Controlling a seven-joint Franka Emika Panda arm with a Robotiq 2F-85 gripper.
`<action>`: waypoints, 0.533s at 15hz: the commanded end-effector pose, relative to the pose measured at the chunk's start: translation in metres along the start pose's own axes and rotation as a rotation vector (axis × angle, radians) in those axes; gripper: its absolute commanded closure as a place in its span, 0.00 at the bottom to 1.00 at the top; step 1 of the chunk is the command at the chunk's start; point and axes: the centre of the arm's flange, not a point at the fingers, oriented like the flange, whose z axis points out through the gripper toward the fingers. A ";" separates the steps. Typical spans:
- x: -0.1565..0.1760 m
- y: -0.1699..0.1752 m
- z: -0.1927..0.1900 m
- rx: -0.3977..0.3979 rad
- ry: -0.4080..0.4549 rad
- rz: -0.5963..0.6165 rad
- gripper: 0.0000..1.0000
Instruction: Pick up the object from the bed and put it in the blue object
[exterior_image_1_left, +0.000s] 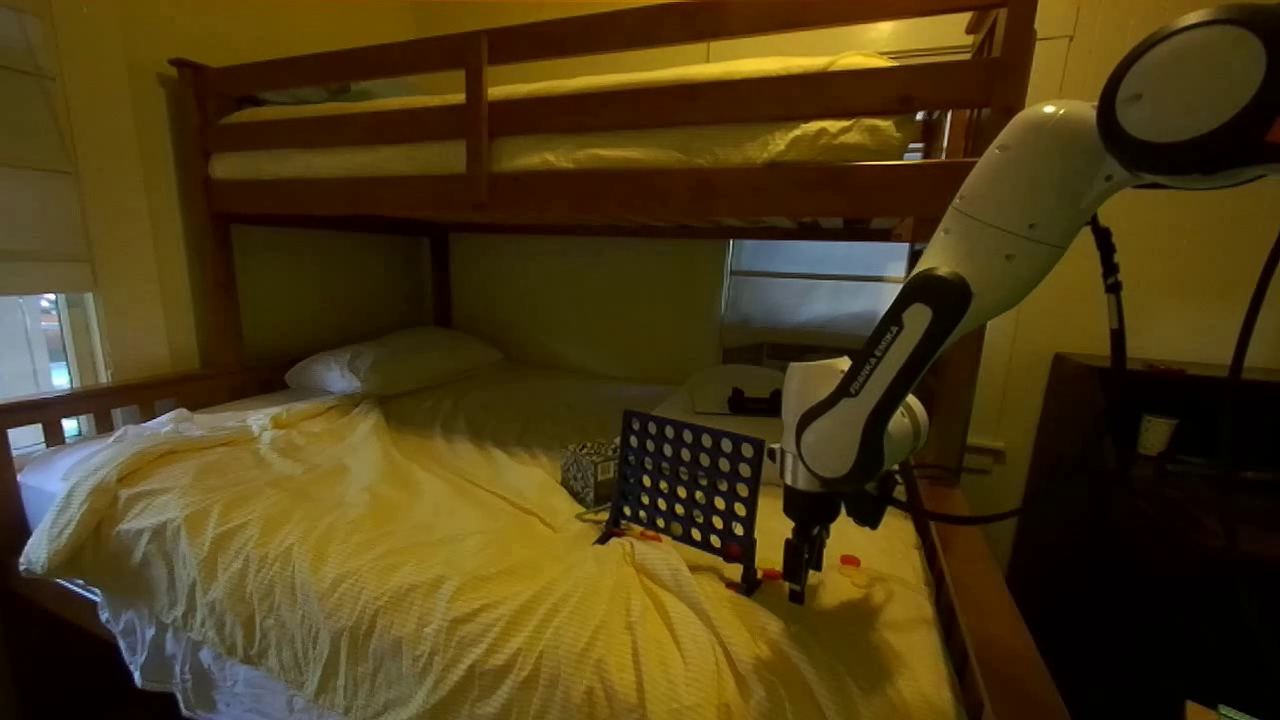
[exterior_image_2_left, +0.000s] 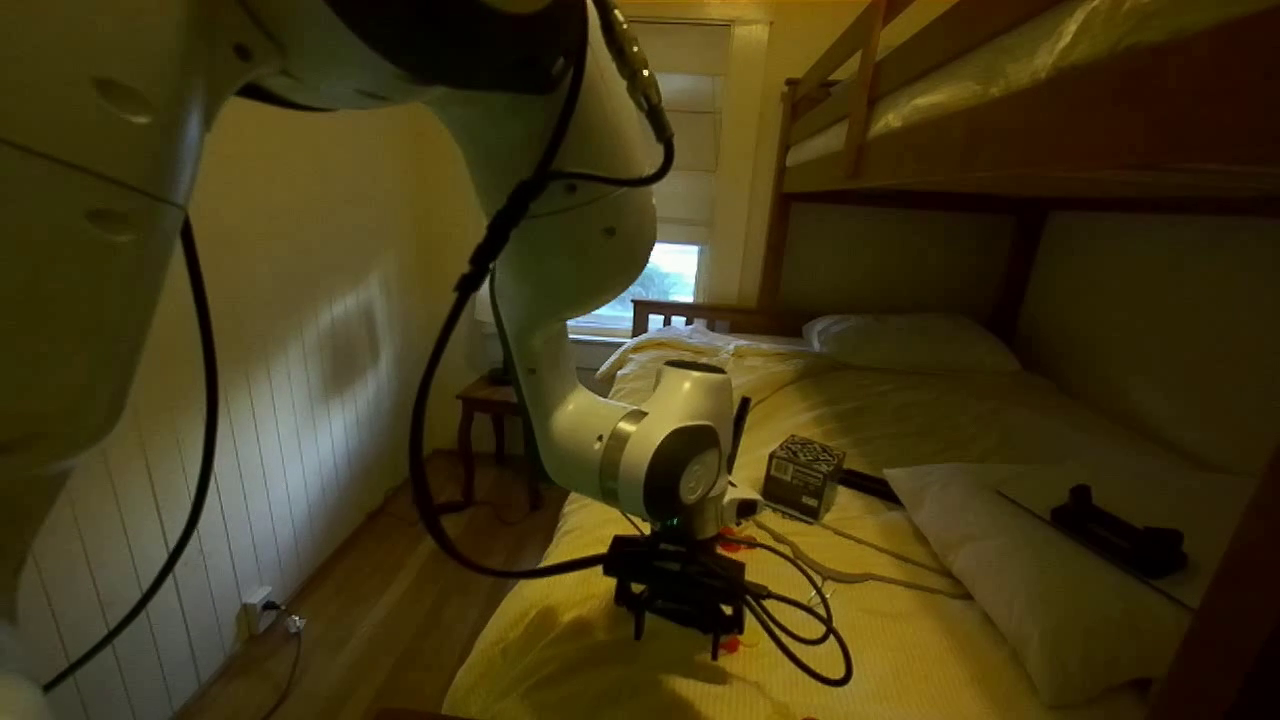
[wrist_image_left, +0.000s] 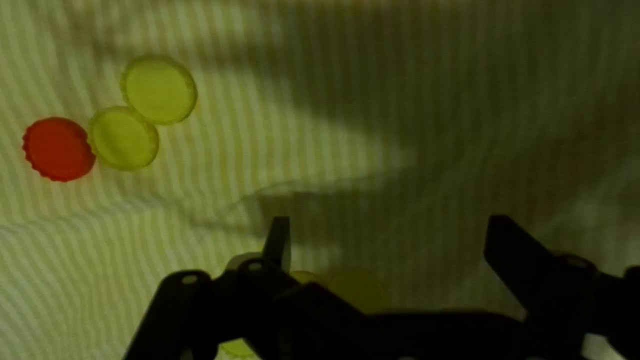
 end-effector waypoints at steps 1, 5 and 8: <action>0.007 -0.002 0.013 -0.039 0.050 -0.054 0.00; 0.008 -0.002 0.022 -0.045 0.129 -0.076 0.00; 0.009 -0.001 0.027 -0.039 0.175 -0.076 0.00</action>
